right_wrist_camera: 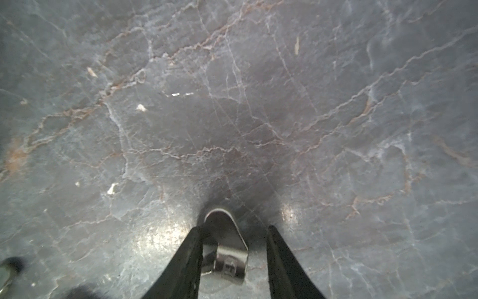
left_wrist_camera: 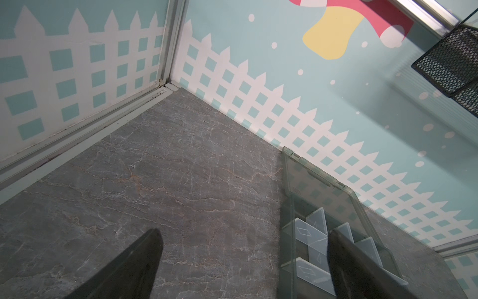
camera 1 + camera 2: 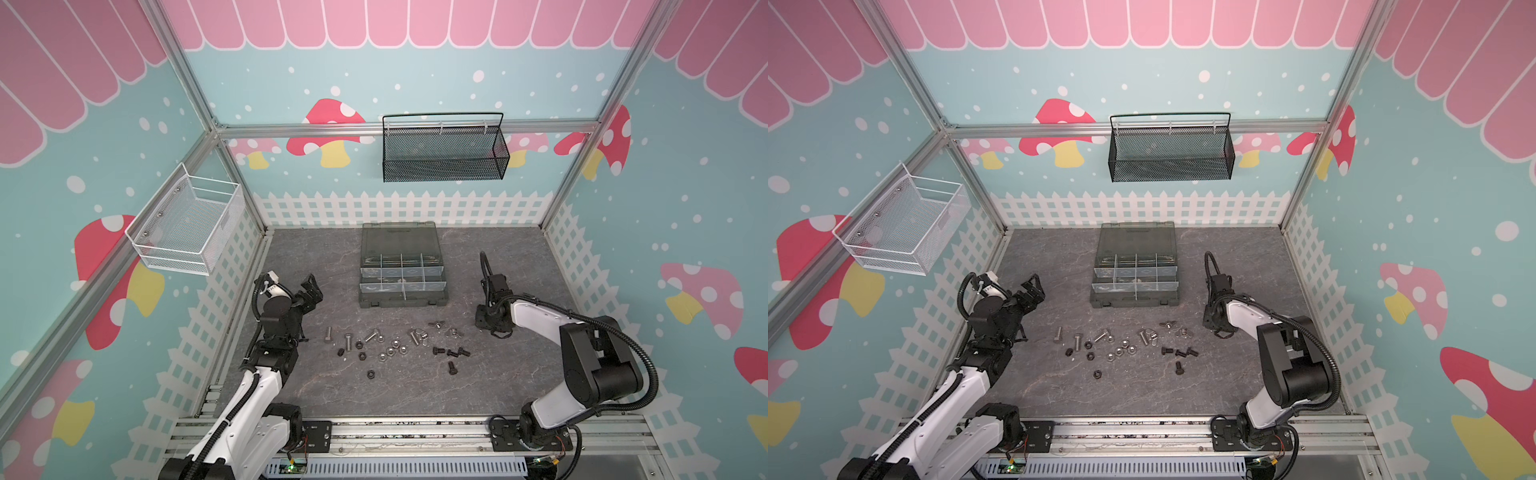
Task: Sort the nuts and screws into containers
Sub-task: 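Lower the right gripper and close it on the silver wing nut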
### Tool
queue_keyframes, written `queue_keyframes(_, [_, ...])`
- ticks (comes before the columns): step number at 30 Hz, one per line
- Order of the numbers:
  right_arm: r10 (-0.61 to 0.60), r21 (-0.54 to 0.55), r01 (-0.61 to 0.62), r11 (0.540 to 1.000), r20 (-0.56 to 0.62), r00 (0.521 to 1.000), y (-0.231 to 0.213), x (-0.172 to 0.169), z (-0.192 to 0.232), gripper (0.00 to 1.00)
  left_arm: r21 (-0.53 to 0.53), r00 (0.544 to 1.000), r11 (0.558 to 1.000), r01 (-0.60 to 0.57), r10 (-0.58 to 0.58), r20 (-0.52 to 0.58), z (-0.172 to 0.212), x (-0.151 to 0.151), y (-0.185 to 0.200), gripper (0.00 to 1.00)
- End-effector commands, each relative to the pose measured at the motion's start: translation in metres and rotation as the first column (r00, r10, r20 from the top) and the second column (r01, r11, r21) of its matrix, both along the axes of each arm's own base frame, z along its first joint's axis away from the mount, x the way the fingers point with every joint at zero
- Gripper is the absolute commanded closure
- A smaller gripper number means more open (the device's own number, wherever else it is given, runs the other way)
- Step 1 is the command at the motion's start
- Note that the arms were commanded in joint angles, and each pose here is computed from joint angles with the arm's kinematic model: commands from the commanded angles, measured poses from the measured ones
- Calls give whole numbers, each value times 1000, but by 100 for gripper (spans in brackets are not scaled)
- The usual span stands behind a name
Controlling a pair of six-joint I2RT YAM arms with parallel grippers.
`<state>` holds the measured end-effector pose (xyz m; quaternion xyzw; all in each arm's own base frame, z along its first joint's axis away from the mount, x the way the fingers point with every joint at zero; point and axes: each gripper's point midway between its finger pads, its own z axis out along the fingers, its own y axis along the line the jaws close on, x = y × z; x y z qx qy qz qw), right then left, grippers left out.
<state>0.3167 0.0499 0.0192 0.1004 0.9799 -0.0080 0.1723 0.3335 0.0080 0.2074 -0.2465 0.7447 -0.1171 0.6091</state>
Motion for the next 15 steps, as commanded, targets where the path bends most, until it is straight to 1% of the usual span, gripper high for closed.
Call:
queue_keyframes(1, [-25, -13, 24, 1000, -42, 999, -4, -9, -4, 59, -21, 1000, 1000, -2, 2, 2, -3, -1, -1, 0])
queue_keyframes(10, [-11, 30, 12, 999, -33, 999, 3, -8, -3, 71, -21, 1000, 1000, -1, 1, 1, -4, -1, -1, 0])
queue_keyframes(15, [-1, 40, 2, 999, -33, 999, 6, -8, -3, 80, -21, 1000, 1000, -1, 1, 2, -3, -1, -1, 0])
